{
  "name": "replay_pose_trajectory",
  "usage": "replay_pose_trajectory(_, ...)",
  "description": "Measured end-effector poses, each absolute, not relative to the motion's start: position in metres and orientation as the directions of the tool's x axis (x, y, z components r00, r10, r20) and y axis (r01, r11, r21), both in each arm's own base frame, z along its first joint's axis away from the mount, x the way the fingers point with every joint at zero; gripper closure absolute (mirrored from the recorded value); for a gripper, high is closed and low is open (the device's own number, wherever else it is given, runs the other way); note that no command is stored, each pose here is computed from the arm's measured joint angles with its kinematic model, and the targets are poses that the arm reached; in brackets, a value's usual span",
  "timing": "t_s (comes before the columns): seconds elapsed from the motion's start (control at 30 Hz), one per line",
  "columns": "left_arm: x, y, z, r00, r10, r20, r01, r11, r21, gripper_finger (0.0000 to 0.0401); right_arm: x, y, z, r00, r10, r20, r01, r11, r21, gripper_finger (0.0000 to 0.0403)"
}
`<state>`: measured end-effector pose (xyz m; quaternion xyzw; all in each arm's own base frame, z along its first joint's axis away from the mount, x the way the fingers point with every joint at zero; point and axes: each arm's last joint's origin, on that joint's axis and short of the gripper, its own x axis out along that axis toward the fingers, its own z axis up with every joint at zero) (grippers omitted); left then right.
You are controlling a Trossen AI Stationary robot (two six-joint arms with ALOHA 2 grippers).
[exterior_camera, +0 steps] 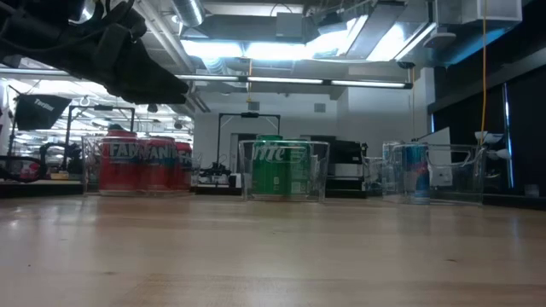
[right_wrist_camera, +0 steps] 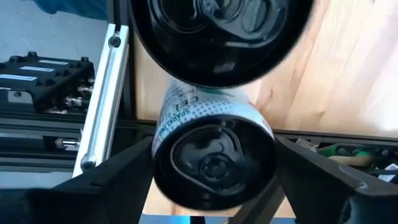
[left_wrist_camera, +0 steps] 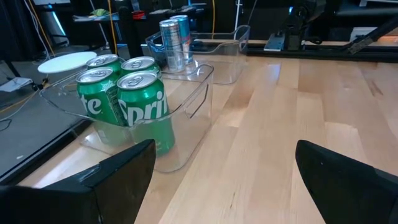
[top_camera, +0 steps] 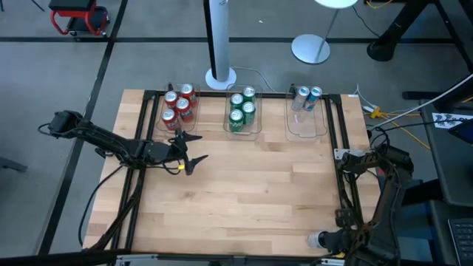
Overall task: Sort soda cans
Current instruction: Put the right white-pink soda can into the right transparent bin
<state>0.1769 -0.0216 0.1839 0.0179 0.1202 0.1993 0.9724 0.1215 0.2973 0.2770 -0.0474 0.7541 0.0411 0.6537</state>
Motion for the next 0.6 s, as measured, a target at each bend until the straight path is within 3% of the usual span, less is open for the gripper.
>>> replay_pose_trajectory(0.47, 0.177, -0.022, 0.184, 0.892, 0.392, -0.227, -0.383, 0.920, 0.083, 0.0026, 0.121, 0.295, 0.251, -0.151, -0.040, -0.988, -0.176, 0.984, -0.013, 0.0087)
replay_pose_trajectory(0.6, 0.177, -0.022, 0.184, 0.892, 0.392, -0.227, -0.383, 0.920, 0.083, 0.0026, 0.120, 0.295, 0.251, -0.152, -0.042, -0.988, -0.179, 0.984, -0.014, 0.0107)
